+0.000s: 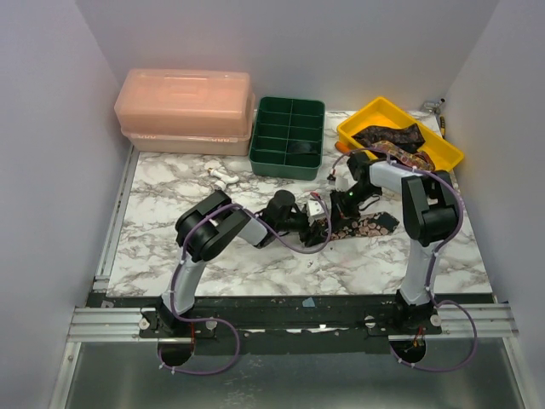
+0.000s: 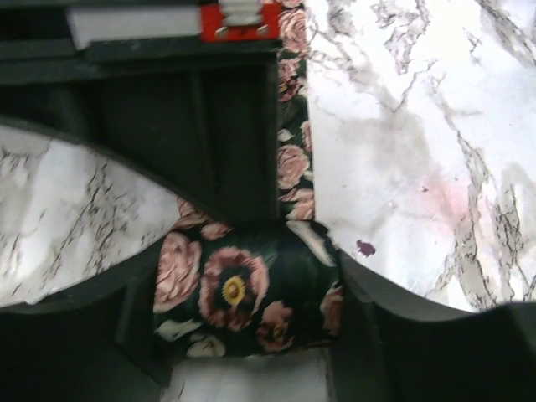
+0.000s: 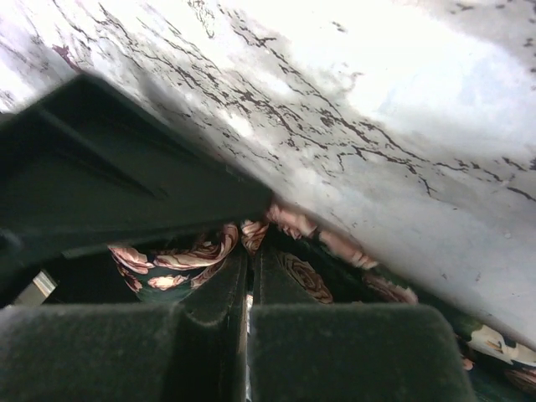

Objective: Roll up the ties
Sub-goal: Roll the tie at the center of the board.

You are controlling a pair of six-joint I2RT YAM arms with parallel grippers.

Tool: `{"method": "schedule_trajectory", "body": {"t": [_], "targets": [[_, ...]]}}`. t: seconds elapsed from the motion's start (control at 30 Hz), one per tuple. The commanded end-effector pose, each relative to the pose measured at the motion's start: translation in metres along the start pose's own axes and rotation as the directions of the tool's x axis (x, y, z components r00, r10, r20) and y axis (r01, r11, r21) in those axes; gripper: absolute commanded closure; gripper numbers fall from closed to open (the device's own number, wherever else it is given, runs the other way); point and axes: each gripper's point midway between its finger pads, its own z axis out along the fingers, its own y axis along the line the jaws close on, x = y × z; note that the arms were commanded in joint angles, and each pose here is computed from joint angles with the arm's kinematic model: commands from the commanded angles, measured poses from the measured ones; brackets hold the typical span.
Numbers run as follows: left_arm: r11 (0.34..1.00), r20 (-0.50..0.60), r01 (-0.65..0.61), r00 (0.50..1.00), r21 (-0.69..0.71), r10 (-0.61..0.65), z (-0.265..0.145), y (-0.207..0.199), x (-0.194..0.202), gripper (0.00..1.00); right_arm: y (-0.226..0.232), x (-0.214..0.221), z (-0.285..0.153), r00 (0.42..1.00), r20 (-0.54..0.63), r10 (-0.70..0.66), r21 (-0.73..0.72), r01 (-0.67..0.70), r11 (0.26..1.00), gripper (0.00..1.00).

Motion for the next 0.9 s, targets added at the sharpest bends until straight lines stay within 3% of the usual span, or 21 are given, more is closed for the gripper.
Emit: {"method": "schedule_trajectory", "body": {"t": [0.0,0.07,0.17,0.23,0.3,0.43,0.6,0.87], "targets": [[1.0,0.024,-0.008,1.0,0.005,0.008,0.016,-0.002,-0.007,0.49,-0.06,0.011,0.034,0.993,-0.095,-0.071,0.22,0.091,0.971,0.99],[1.0,-0.01,0.003,1.0,0.002,-0.003,0.01,-0.005,0.0,0.53,-0.047,0.002,0.037,0.993,-0.077,-0.095,0.179,0.107,0.978,0.99],[1.0,-0.128,0.022,0.992,-0.014,-0.023,-0.008,-0.01,0.017,0.67,-0.028,-0.012,0.037,0.992,-0.037,-0.119,0.104,0.123,0.987,0.99],[0.998,-0.227,0.039,0.973,-0.039,-0.047,-0.026,-0.011,0.034,0.77,-0.016,-0.02,0.028,0.989,-0.03,-0.147,0.07,0.149,0.986,0.92],[0.999,-0.31,0.033,0.95,-0.04,-0.044,-0.043,-0.016,0.047,0.8,-0.006,-0.029,0.011,0.984,0.008,-0.177,0.036,0.177,0.984,0.81],[0.999,-0.455,0.049,0.89,0.003,-0.043,-0.062,-0.028,0.066,0.8,0.013,-0.024,-0.024,0.981,0.062,-0.185,-0.069,0.189,0.98,0.53],[0.998,-0.537,0.052,0.841,-0.04,-0.066,-0.066,-0.018,0.07,0.79,0.043,0.006,-0.035,0.984,0.058,-0.17,-0.204,0.178,0.963,0.37],[0.999,-0.575,0.017,0.817,-0.033,-0.033,-0.074,-0.018,0.078,0.76,0.068,-0.026,-0.029,0.988,0.147,-0.039,-0.318,0.085,0.944,0.34]]}}
